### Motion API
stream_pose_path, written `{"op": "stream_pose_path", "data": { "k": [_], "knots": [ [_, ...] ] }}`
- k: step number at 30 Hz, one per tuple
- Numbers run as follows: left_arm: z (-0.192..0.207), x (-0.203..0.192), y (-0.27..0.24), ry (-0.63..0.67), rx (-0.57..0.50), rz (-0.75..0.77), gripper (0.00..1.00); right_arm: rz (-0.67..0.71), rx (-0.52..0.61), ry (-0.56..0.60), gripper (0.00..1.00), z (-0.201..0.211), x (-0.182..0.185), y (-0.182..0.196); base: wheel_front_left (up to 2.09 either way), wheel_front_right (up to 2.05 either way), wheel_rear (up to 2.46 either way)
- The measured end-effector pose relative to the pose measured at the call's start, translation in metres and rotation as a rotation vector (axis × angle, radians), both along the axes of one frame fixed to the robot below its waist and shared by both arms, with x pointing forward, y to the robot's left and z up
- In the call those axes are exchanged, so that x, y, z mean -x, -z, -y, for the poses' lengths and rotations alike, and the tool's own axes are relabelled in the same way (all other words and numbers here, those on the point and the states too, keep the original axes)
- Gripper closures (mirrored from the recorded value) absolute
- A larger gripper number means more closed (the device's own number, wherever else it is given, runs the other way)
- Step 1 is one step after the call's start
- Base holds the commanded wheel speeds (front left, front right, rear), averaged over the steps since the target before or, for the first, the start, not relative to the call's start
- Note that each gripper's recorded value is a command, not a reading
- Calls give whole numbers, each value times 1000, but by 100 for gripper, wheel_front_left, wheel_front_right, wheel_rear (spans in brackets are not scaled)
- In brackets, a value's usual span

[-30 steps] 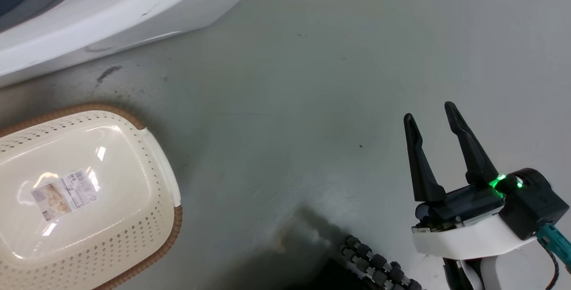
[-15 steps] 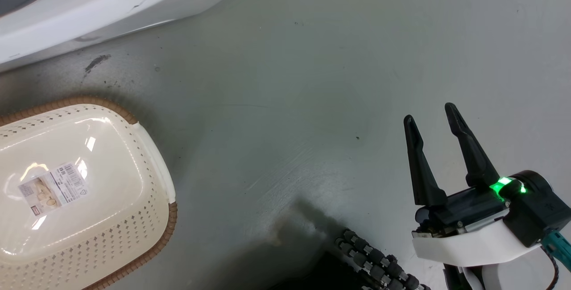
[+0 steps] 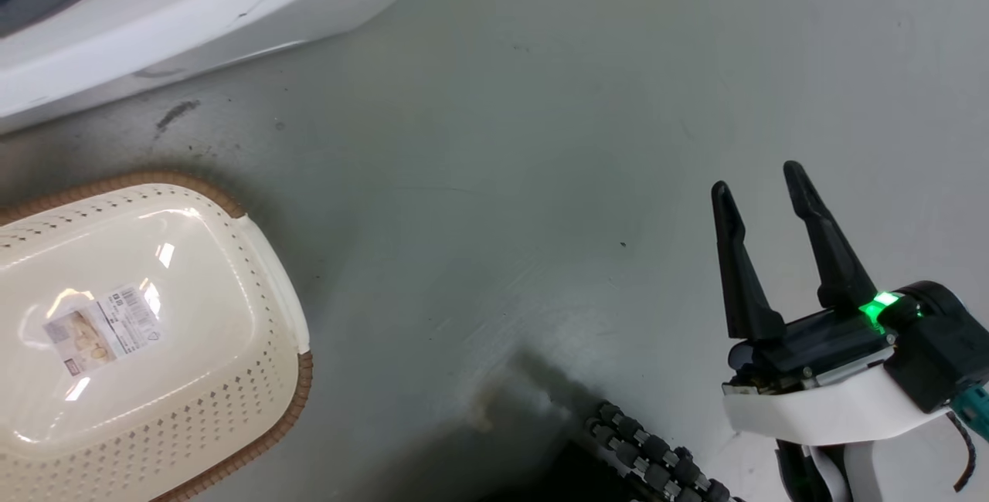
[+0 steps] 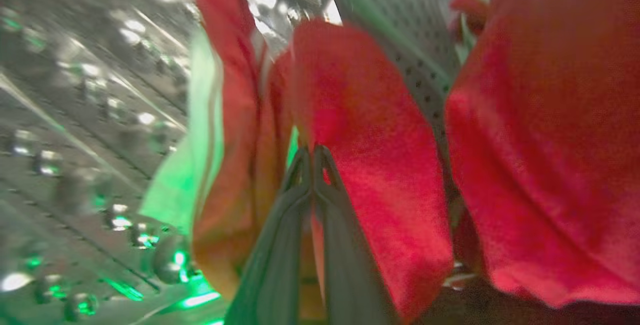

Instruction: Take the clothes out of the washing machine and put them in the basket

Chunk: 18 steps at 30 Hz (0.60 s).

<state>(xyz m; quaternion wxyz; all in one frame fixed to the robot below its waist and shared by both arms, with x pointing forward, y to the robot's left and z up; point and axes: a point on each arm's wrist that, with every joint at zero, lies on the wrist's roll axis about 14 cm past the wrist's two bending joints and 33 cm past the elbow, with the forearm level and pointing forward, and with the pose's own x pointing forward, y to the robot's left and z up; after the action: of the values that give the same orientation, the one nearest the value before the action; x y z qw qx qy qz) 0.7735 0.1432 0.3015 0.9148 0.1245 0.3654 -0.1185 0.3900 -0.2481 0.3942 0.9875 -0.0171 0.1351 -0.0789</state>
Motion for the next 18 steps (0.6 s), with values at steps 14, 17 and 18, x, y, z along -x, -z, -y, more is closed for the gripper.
{"op": "stream_pose_path", "data": {
  "k": [14, 17, 18],
  "knots": [
    [19, 21, -66, 33, 121, 219, 100, 134, 68, -3, 0, 13, -8, -44, 0, 0, 0],
    [26, 39, -73, 40, 157, 240, 100, 169, 80, -10, 0, 13, -9, -56, 0, 0, 0],
    [27, 46, -74, 41, 165, 241, 100, 179, 88, -13, 0, 13, -9, -60, 0, 0, 0]
  ]
}}
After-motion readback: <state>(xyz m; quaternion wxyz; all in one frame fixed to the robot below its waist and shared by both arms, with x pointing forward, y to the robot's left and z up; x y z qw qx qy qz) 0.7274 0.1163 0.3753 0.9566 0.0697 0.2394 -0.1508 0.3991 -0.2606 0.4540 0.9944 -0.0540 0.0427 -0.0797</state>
